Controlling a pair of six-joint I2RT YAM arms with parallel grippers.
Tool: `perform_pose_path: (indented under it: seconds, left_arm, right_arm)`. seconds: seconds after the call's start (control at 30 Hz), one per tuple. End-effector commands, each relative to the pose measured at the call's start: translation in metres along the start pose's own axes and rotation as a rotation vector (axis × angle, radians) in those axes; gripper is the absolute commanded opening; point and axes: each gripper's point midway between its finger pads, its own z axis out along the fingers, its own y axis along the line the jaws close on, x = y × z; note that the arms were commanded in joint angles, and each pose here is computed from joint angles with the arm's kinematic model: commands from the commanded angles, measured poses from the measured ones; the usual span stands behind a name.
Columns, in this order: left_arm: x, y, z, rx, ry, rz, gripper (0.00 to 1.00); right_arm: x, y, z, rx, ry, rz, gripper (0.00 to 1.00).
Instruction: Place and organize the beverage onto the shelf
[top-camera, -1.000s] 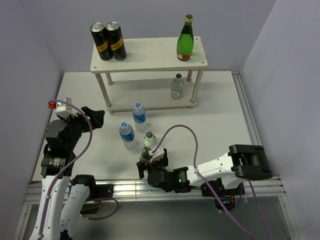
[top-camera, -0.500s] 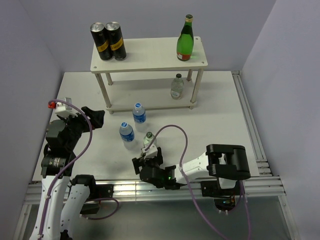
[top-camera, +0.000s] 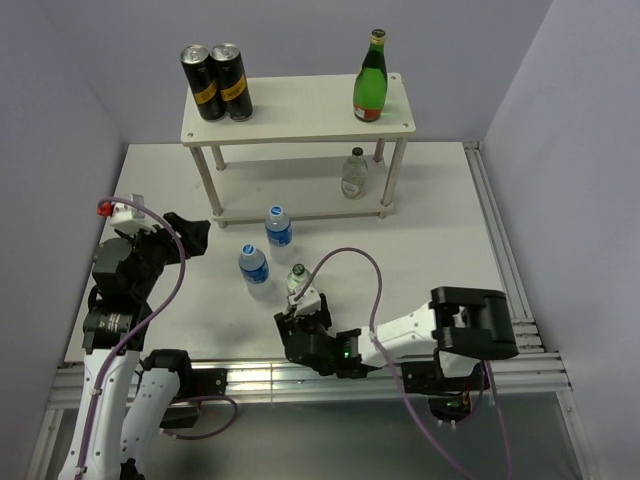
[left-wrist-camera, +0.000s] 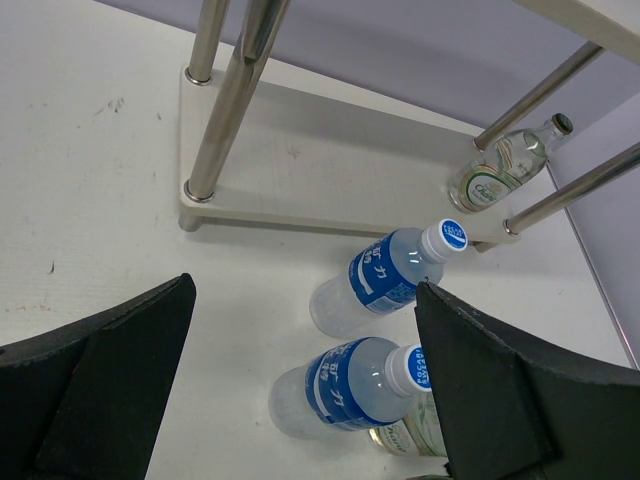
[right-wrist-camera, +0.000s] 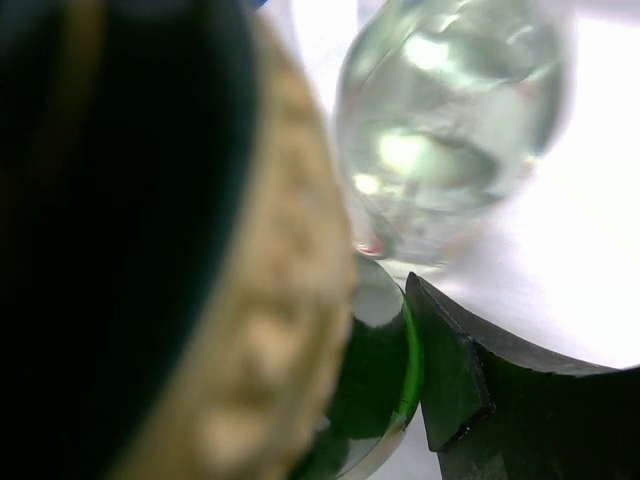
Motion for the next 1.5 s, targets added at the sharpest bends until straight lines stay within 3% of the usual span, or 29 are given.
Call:
perform_pose_path:
  seconds: [0.0,0.27,0.5,0.73,1.07,1.47]
  left_arm:
    - [-0.009,-0.004,0.001,0.019,-0.030,0.018,0.99]
    - [-0.010,-0.004,-0.001,0.016,-0.038,0.019,0.99]
    - [-0.011,-0.002,-0.001,0.008,-0.040,0.019,0.99]
    - [-0.010,0.000,0.000,-0.003,-0.037,0.019,0.99]
    - [-0.010,-0.003,-0.002,0.015,-0.040,0.019,0.99]
    - [-0.009,-0.005,-0.001,0.024,-0.035,0.017,0.99]
  right_arm:
    - [-0.098,-0.002,-0.032,0.023,-0.176,0.148,0.00]
    - [-0.262,-0.029,-0.098,-0.054,-0.362,0.228,0.00]
    - [-0.378,-0.050,-0.092,-0.063,-0.504,0.158,0.00]
    - [-0.475,-0.098,-0.050,0.078,-0.580,0.075,0.00]
    - [-0.519,-0.147,0.017,0.223,-0.567,0.038,0.00]
    - [-0.517,-0.204,0.070,0.309,-0.532,0.090,0.00]
